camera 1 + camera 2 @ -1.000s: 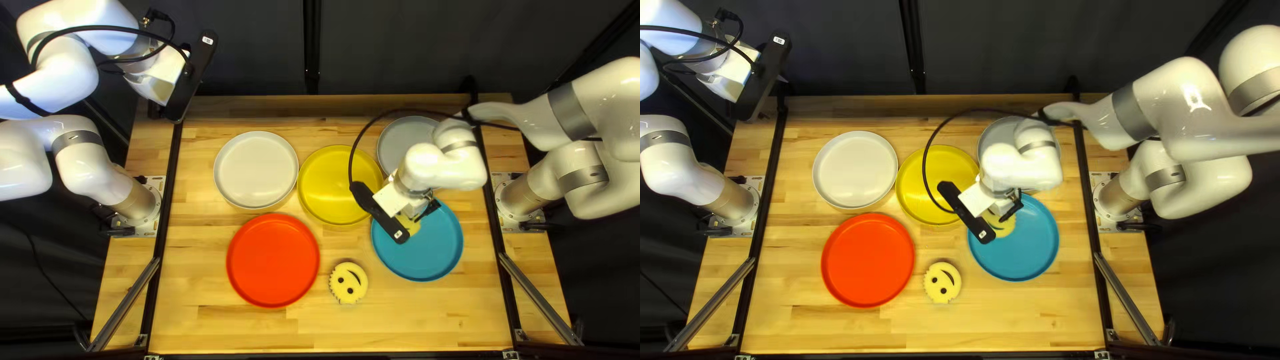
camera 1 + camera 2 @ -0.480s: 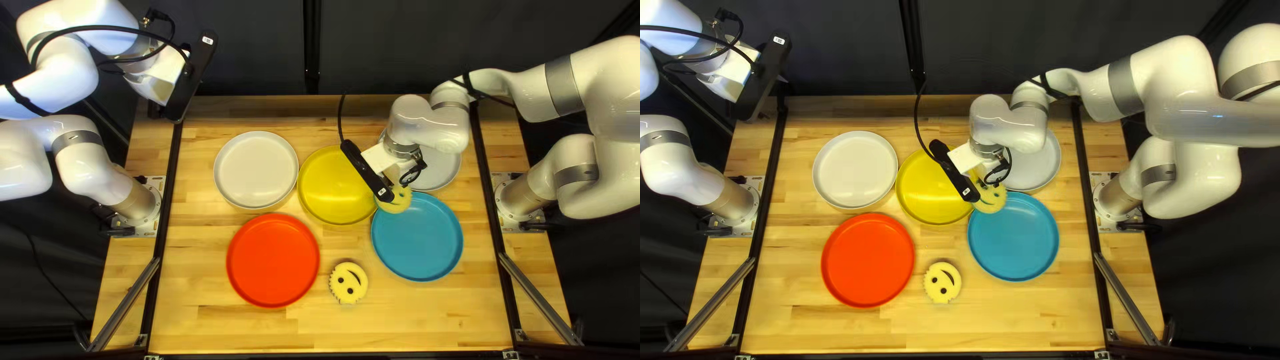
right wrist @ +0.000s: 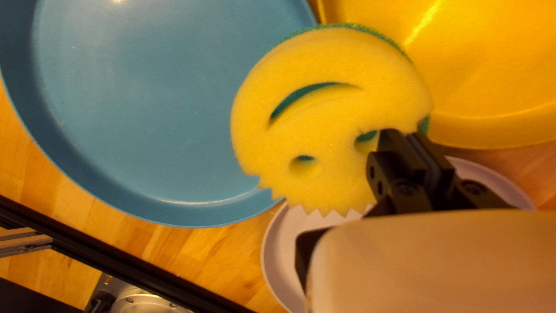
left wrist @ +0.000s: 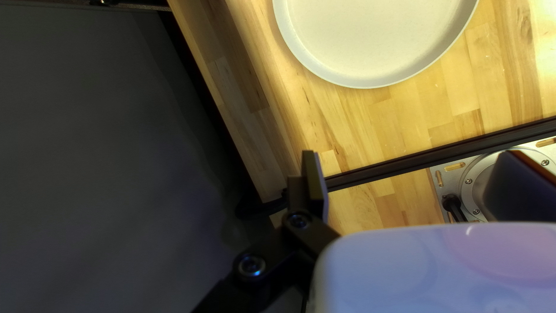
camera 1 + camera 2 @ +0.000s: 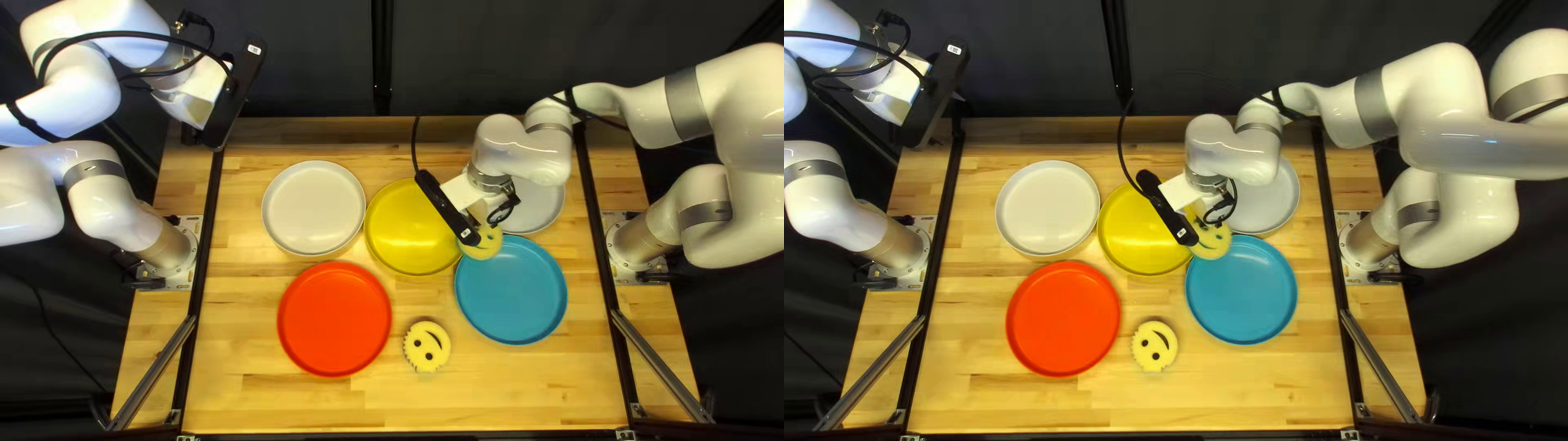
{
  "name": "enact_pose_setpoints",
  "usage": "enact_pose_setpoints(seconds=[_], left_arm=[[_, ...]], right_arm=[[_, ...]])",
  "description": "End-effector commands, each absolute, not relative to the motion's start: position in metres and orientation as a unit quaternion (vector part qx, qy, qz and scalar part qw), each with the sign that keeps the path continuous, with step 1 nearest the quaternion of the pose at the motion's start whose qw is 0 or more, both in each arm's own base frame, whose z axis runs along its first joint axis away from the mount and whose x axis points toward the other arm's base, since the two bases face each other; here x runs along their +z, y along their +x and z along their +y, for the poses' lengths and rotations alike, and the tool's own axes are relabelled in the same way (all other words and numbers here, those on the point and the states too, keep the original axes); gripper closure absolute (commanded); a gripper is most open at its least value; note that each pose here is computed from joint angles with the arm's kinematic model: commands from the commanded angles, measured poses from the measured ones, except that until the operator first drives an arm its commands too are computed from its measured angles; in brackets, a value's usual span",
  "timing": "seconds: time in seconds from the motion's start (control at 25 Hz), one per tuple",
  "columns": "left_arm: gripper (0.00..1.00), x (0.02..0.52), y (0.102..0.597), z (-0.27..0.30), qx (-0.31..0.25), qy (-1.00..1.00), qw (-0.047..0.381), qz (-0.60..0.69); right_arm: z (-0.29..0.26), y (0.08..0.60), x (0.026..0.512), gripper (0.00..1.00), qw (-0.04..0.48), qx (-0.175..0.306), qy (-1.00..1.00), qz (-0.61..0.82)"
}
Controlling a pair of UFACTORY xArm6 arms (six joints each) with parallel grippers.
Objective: Pick up sponge and scrub the plate
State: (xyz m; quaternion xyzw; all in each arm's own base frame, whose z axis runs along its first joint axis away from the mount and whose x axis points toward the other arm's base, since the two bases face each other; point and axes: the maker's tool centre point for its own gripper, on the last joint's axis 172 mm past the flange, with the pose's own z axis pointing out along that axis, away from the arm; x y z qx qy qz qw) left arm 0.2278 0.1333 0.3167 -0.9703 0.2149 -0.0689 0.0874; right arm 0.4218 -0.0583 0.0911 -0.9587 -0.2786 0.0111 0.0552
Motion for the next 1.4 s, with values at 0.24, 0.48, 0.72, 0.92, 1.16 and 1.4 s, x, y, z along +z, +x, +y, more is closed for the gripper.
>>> enact_pose_setpoints(seconds=[0.24,0.48,0.72,0.92,1.16,1.4], left_arm=[[0.0,0.317,0.228,0.133,-0.069,-0.97,0.087,0.215],[0.0,0.317,0.228,0.133,-0.069,-0.97,0.087,0.215],[0.0,0.317,0.228,0.133,-0.069,-0.97,0.087,0.215],[0.0,0.317,0.228,0.133,-0.069,-0.97,0.087,0.215],[0.0,0.317,0.228,0.133,-0.069,-0.97,0.087,0.215],[0.0,0.317,0.228,0.133,-0.069,-0.97,0.087,0.215]], right_arm=[[-0.146,0.466,0.081,1.0,0.084,-0.005,-0.962,-0.26],[-0.184,0.479,0.078,1.0,0.104,-0.011,-0.967,-0.233],[-0.22,0.492,0.069,1.0,0.12,0.004,-0.972,-0.202],[-0.234,0.493,0.072,1.0,0.122,0.016,-0.976,-0.177],[-0.247,0.487,0.073,1.0,0.114,0.02,-0.982,-0.146],[-0.262,0.48,0.065,1.0,0.107,0.019,-0.986,-0.128]])
